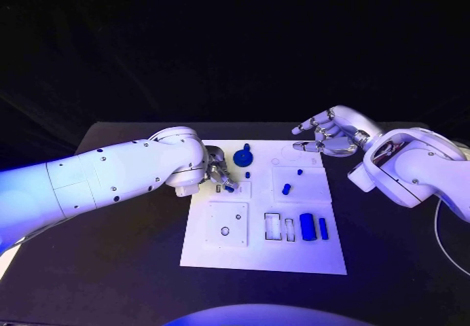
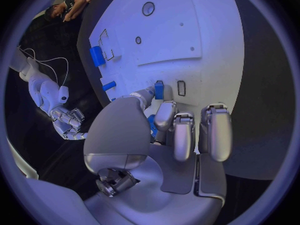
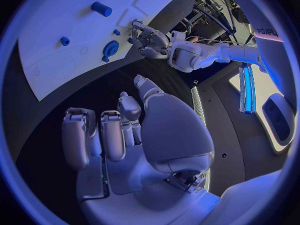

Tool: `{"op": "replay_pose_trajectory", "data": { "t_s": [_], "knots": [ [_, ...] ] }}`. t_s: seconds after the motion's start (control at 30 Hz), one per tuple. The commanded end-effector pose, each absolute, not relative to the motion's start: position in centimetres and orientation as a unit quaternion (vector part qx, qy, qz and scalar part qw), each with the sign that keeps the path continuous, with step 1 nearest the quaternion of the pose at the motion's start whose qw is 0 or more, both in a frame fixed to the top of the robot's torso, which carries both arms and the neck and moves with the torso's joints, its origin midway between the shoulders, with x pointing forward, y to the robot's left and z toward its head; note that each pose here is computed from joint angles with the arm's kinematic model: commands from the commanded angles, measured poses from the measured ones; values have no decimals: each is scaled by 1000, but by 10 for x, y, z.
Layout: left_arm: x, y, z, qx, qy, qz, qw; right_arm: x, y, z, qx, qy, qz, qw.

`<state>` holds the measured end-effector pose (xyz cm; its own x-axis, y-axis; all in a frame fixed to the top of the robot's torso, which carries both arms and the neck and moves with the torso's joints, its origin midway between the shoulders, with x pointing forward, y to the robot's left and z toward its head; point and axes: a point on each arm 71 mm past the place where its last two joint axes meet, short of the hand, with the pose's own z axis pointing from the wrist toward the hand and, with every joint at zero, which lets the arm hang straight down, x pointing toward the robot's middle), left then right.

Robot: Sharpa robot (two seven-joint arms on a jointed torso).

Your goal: Assemble the parts on the task board

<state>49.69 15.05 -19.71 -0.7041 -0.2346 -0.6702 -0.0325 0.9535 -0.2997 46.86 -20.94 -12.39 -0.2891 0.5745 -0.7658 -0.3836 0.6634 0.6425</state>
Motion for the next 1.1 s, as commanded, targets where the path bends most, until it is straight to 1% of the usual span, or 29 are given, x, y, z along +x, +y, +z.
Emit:
{"op": "replay_pose_trajectory", "data": {
  "t_s": [0.03,0.8,1.1],
  "knots": [
    [493,159,-205,-75,929,-67,356,468,-208,-125,62,696,408,587],
    [493,159,-207,-67,934,-57,347,467,-208,-125,65,696,410,586],
    [495,159,-208,-61,937,-49,342,467,-209,-125,66,695,410,588]
  ]
}}
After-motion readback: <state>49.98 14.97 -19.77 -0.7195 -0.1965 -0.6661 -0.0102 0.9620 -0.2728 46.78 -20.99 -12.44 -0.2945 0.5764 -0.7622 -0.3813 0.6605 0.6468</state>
